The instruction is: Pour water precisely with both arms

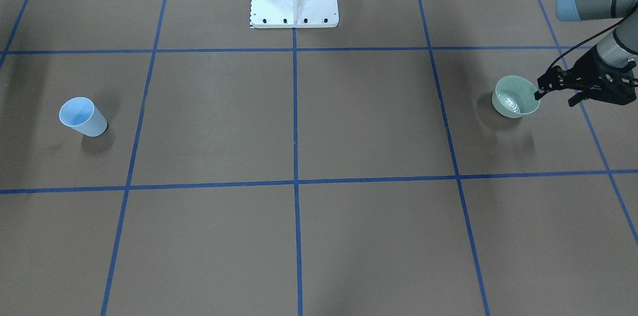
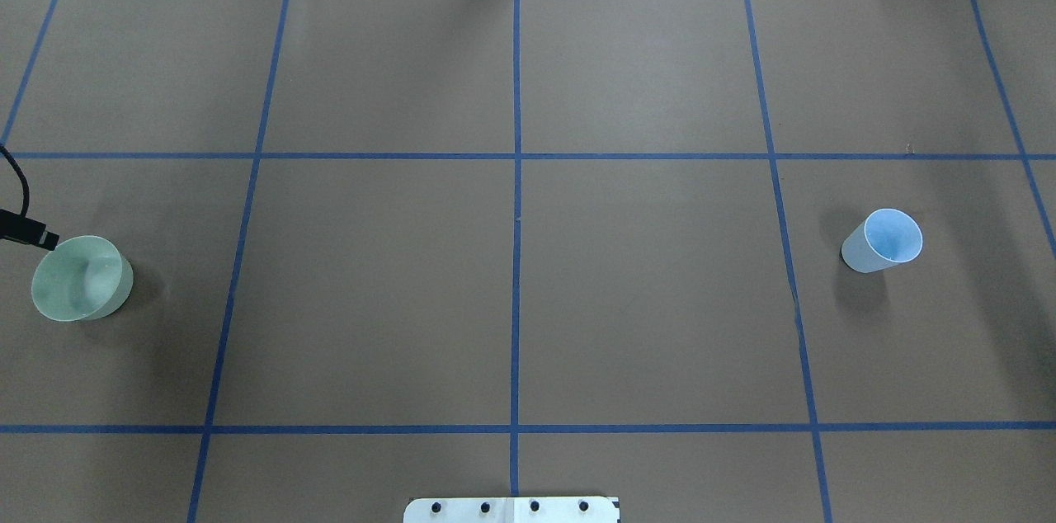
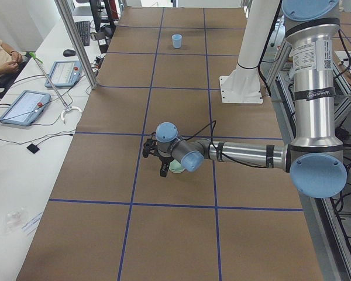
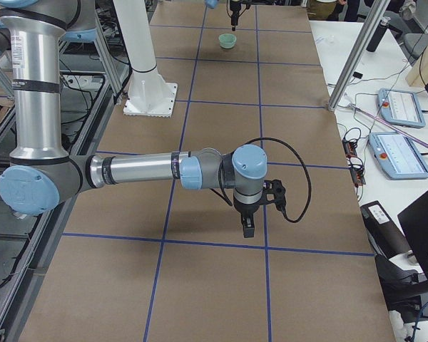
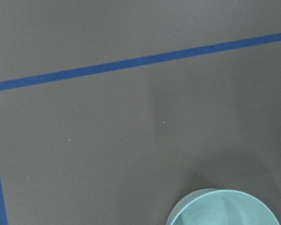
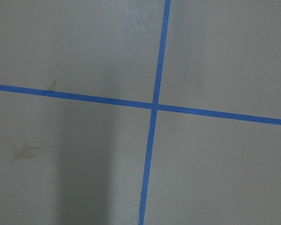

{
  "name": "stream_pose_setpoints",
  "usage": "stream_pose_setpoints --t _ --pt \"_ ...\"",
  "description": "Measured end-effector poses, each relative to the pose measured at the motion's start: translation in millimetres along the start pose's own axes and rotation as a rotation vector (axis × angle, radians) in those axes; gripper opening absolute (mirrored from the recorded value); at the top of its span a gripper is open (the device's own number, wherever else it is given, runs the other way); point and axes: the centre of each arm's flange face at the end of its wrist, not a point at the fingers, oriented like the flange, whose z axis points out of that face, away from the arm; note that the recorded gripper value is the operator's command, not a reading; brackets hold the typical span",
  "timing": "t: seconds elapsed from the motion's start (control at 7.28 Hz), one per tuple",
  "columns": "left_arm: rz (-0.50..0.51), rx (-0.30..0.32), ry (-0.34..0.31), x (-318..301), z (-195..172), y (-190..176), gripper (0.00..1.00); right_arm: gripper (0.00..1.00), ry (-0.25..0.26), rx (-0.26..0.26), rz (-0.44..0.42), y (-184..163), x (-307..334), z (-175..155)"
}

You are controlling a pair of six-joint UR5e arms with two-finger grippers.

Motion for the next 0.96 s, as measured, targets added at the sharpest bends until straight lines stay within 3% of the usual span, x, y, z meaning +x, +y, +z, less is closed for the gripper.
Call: stream_pose_setpoints --t 0.27,0.55,0.69,0.82,0.96 --pt "-0.001 -0.024 -0.004 3.9 12.5 9.9 0.87 1.0 0.0 -0.001 0.001 0.5 0.3 0.4" --pt "-0.004 -0.042 -0.009 1.1 21.6 13.8 0.85 1.0 0.0 -0.001 0.0 0.6 0.4 0.5" --pt "-0.005 -0.051 -0.011 0.1 26.4 14.5 0.76 1.0 0.0 -0.001 0.0 0.6 0.3 0.4" --pt "-0.005 -0.056 -0.012 -0.4 30.1 14.1 0.45 1.0 0.0 0.0 -0.001 0.5 0.1 0.1" --pt "-0.006 -0.06 -0.013 -0.8 32.2 13.8 0.0 1.0 0.0 0.0 -0.001 0.5 0.0 0.0"
